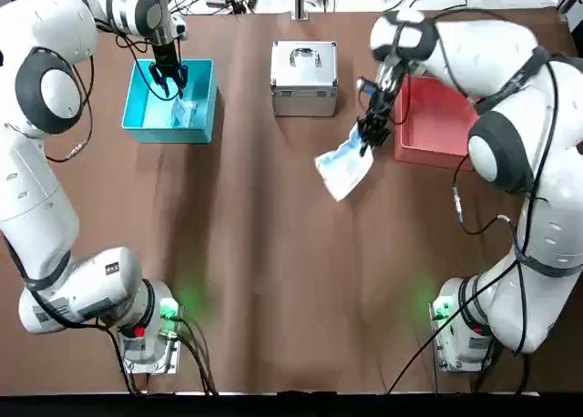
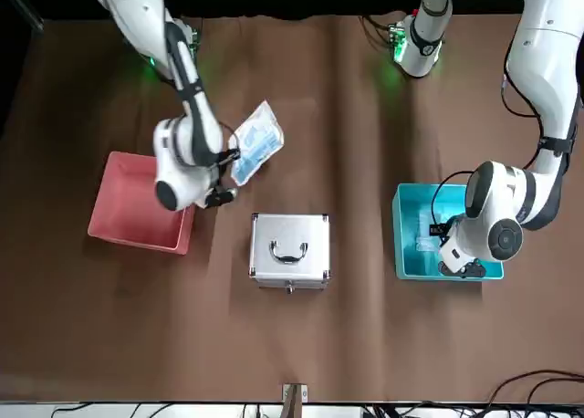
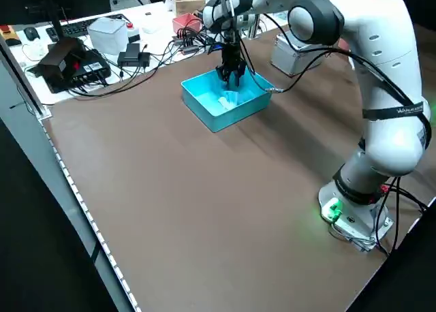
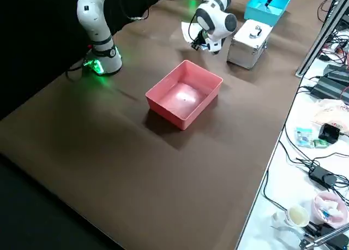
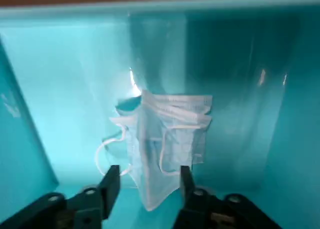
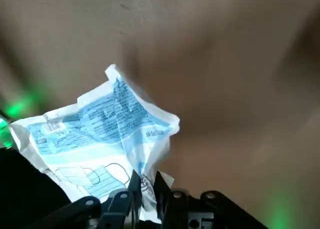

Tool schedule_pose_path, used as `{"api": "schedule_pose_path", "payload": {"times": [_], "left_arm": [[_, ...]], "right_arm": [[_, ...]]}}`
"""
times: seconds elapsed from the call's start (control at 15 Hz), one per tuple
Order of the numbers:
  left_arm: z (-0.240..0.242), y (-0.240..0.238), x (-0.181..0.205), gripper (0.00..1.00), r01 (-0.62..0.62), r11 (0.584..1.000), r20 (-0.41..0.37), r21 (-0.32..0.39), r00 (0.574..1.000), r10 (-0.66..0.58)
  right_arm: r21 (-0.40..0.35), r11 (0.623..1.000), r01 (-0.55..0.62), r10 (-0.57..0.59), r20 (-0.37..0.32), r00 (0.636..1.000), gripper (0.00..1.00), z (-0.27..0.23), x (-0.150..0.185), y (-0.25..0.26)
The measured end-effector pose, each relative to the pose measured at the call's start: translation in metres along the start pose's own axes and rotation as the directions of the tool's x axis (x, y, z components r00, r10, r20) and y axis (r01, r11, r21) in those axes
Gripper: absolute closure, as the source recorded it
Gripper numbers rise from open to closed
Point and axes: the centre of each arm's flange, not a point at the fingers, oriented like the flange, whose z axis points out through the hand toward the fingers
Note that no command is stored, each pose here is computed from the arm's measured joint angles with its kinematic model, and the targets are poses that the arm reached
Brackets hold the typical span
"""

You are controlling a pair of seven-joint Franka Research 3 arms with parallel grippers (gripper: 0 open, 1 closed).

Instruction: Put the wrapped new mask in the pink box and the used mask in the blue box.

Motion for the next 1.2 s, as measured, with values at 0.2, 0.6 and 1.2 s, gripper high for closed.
{"api": "schedule_pose_path", "payload": {"times": [0.2, 0.6, 1.2], "left_arm": [[-0.051, -0.017, -0.002, 0.17, 0.033, 0.999, -0.085, 0.008, 0.996, -0.032], [-0.187, -0.018, -0.062, 0.00, 0.070, 0.996, -0.207, 0.056, 0.977, -0.057], [-0.283, -0.028, -0.136, 0.00, -0.035, 0.999, -0.251, 0.004, 0.967, 0.035]], "right_arm": [[0.078, 0.995, -0.058, 0.058, 0.002, 0.998, 0.87, -0.103, -0.034, 0.040], [0.145, 0.957, -0.251, 0.264, -0.080, 0.961, 0.87, -0.226, -0.095, 0.181], [0.154, 0.713, -0.684, 0.698, -0.061, 0.713, 0.87, -0.226, -0.085, 0.298]]}}
